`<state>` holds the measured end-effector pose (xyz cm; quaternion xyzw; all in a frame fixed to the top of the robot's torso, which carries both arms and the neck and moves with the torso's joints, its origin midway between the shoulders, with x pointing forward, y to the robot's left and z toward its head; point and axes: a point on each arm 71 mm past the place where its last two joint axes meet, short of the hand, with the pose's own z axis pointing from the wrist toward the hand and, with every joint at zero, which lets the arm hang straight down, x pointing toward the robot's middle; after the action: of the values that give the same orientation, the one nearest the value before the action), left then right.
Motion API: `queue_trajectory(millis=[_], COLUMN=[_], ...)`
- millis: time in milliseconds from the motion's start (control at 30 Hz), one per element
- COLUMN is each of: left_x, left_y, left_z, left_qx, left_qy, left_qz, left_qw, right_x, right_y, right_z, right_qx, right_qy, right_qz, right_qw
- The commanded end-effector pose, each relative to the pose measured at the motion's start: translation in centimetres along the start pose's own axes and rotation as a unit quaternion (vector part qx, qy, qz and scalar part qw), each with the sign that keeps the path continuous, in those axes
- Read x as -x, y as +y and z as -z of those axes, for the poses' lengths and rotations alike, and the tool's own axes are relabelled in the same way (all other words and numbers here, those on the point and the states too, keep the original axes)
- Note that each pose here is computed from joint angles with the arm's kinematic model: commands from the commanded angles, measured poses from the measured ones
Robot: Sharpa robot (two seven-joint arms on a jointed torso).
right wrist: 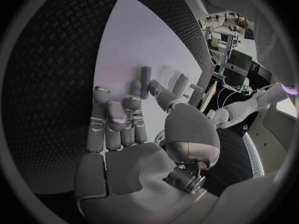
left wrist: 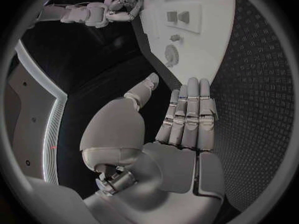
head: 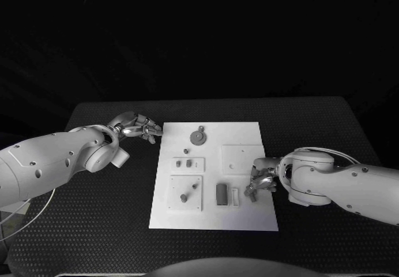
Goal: Assemble the parts on the task board
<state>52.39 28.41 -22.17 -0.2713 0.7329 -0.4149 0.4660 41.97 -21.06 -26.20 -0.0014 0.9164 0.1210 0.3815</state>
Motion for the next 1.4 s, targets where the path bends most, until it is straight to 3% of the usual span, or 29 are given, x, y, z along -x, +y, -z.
queue_trajectory(millis=[33, 267, 467, 967, 1400], left_x=[-0.16, -0.19, -0.17, -0.21, -0.18], left_y=[-0.13, -0.15, -0.15, -0.18, -0.16], left_z=[-0.02, -0.02, -0.01, -0.02, -0.02], left_qx=[-0.003, -0.003, -0.003, -0.004, -0.004], left_qy=[0.007, 0.007, 0.006, 0.007, 0.006], left_qz=[0.002, 0.002, 0.002, 0.002, 0.002], left_qw=[1.0, 1.0, 1.0, 1.0, 1.0], right_x=[-0.6, -0.3, -0.7, -0.9, -1.3], right_y=[0.0, 0.3, 0.6, 1.2, 1.5], right_z=[0.0, 0.3, 0.3, 0.5, 0.6], right_qx=[-0.003, 0.002, 0.004, 0.012, 0.018], right_qy=[-0.001, -0.013, 0.013, 0.015, 0.036], right_qz=[-0.042, -0.089, -0.121, -0.134, -0.155], right_qw=[0.999, 0.996, 0.993, 0.991, 0.987])
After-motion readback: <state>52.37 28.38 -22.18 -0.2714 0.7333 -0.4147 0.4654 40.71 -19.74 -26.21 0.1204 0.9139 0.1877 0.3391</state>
